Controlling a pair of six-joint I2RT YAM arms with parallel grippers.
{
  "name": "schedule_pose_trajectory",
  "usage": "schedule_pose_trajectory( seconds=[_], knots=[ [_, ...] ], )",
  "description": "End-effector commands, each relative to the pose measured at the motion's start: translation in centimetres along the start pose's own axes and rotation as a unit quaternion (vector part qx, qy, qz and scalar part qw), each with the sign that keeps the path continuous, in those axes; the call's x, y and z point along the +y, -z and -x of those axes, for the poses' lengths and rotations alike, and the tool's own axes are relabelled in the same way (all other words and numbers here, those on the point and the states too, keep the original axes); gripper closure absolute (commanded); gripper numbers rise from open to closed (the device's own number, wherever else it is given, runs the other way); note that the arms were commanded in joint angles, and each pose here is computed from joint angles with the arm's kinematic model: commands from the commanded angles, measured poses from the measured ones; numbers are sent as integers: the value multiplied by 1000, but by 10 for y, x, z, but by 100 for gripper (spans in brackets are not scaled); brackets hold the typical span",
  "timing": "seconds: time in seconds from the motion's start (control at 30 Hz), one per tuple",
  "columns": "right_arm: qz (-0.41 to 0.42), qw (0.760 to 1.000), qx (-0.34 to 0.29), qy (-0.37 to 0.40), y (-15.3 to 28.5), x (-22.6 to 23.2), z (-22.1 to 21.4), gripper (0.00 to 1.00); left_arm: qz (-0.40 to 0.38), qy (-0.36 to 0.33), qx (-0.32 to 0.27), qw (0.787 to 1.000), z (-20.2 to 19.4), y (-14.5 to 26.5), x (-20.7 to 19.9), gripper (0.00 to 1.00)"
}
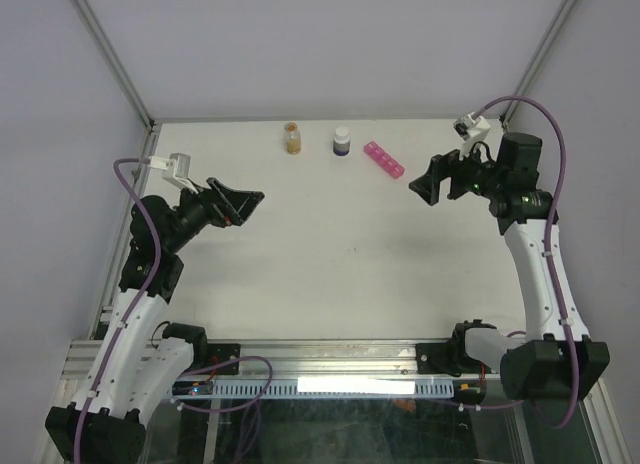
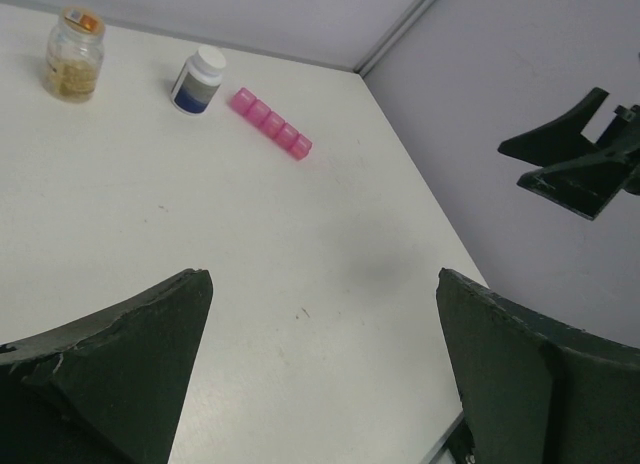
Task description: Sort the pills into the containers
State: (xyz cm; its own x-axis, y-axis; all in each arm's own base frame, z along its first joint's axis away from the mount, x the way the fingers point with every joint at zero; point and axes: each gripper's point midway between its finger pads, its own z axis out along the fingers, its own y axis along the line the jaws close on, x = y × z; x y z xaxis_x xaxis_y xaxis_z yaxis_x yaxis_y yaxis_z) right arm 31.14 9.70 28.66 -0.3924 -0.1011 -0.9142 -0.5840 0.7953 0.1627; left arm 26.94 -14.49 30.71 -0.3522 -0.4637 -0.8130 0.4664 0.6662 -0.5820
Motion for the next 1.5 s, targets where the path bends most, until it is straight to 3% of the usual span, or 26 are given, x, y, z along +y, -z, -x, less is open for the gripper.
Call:
schedule_pose_trajectory(
  seconds=[0.0, 0.13, 0.43, 0.8, 1.0, 1.47],
  knots=[
    [75, 996, -12, 56, -23, 0, 0, 1, -52, 0, -1, 999, 0, 5, -17, 1],
    [105, 991, 2, 80, -52, -18, -9, 1, -45, -38, 1, 998, -5, 10, -10, 1],
    [92, 989, 72, 96, -136, -70, -21, 1, -20, -106, 3, 994, -17, 13, 12, 1],
    [11, 983, 157, 90, -251, -124, -23, 2, 7, -119, 10, 993, -21, 11, 35, 1],
    [-6, 977, 195, 83, -265, -139, -47, 5, 7, -107, 14, 994, -20, 10, 42, 1],
    [-16, 964, 258, 68, -282, -156, -109, 28, -3, -94, 21, 995, -22, 10, 42, 1]
  ],
)
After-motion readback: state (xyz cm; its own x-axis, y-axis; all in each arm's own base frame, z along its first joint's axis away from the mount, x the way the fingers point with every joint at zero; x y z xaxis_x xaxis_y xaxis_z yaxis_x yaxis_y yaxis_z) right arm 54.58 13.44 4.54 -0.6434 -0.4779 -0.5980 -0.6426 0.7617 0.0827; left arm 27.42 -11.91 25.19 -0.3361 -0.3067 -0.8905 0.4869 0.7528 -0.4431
